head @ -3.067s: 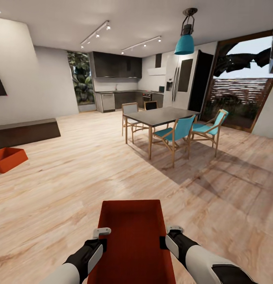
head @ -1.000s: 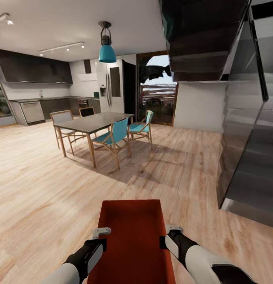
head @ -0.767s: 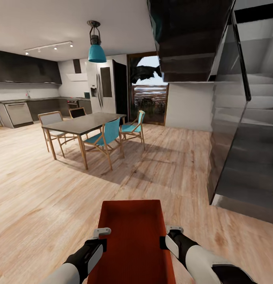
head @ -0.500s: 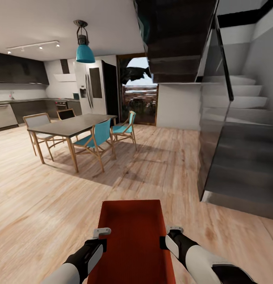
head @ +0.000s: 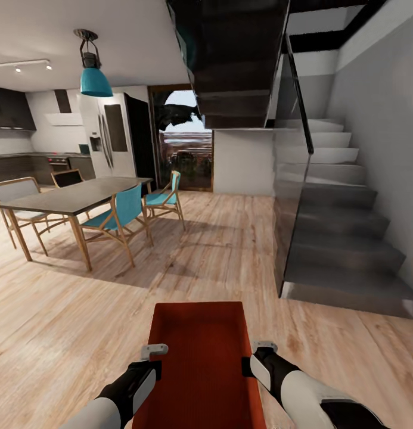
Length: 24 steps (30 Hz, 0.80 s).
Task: Move the two storage containers from the living room to the garage. In the garage, place one container on the floor and stack the other container on top of it (either order is fine).
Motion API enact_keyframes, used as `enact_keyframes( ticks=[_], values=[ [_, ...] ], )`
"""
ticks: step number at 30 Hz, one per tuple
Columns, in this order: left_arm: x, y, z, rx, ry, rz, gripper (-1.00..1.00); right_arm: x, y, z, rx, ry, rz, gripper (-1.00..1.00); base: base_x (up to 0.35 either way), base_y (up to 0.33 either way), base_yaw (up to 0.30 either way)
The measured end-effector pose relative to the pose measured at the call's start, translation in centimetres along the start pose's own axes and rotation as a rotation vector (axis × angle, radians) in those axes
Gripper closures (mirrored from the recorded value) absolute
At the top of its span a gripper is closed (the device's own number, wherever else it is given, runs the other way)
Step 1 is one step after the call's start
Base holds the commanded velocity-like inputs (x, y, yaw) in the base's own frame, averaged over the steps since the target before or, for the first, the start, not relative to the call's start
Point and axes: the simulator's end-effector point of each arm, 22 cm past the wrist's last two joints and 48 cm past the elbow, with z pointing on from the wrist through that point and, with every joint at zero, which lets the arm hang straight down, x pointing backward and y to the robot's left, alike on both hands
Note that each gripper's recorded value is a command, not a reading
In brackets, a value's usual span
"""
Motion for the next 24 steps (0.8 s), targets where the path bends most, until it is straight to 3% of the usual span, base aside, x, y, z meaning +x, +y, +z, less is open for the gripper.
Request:
enact_keyframes(
  ticks=[24],
  values=[
    [-1.02,0.03,-0.73,0.002,-0.023,-0.002,1.0,-0.88,0.01,-0.85,-0.002,-0.022,0.002,1.0,0.0,0.0,-0.26]
  ],
)
